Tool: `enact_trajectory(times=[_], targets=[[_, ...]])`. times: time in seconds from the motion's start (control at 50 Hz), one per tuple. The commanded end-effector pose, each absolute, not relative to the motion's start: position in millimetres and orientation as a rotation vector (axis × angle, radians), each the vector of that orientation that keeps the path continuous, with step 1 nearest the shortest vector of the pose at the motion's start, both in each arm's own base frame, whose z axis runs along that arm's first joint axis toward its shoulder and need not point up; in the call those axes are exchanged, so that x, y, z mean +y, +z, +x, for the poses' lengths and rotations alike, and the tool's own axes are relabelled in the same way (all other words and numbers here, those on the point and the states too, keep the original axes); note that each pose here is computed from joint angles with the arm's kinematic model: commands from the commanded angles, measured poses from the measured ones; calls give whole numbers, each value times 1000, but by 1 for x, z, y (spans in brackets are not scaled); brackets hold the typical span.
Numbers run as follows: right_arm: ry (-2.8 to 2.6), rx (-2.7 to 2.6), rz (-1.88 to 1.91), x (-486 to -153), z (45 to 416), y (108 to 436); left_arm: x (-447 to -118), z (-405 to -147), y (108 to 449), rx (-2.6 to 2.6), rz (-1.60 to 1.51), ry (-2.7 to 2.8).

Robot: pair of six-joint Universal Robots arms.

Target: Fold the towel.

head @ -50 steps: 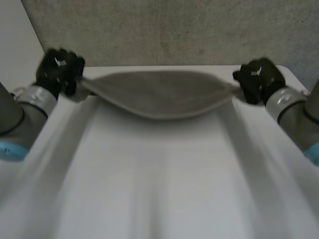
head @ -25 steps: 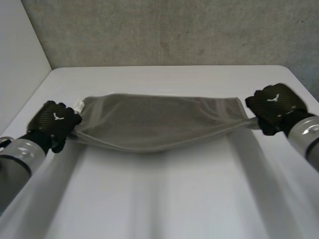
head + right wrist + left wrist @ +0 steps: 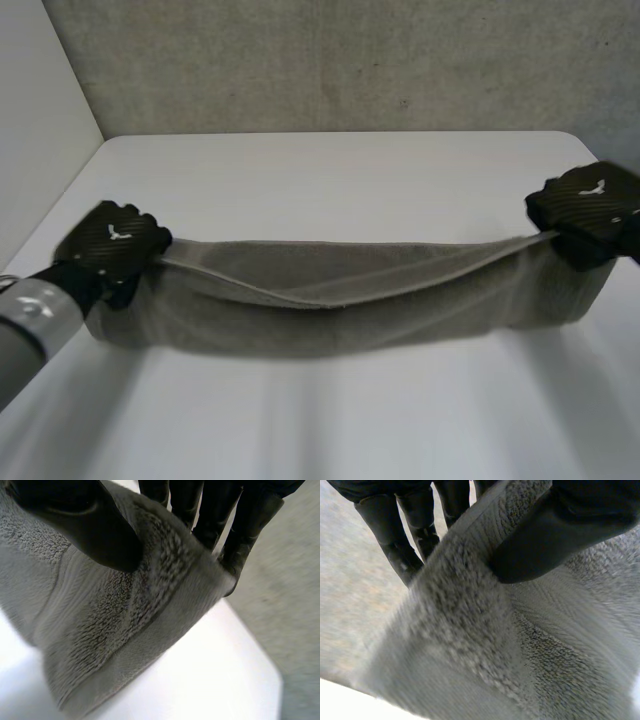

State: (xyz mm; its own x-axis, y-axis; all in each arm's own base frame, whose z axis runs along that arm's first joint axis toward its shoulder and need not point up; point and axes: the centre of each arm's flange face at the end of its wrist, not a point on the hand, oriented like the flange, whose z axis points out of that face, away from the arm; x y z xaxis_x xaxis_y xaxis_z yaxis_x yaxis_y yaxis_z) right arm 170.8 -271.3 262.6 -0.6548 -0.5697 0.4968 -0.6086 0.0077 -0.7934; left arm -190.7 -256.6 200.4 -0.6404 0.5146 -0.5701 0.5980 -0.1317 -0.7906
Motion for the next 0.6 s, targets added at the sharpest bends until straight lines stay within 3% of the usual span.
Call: enact_trajectory(times=[0.02,0.16,0.3,0.6], targets=[[1616,-2336,1342,-312,185,213,-302,-199,169,2051,1288,-1795],[1587,-2307,1313,-341,197,194,-334,-227,149,2028,1348,-1808],[1616,-2217,1285,-365,212,177,-357,-233,140,2002,1282,-1788],[1668,-2107,1196,-387,221,167,-366,-243,126,2001,1286,-1777]])
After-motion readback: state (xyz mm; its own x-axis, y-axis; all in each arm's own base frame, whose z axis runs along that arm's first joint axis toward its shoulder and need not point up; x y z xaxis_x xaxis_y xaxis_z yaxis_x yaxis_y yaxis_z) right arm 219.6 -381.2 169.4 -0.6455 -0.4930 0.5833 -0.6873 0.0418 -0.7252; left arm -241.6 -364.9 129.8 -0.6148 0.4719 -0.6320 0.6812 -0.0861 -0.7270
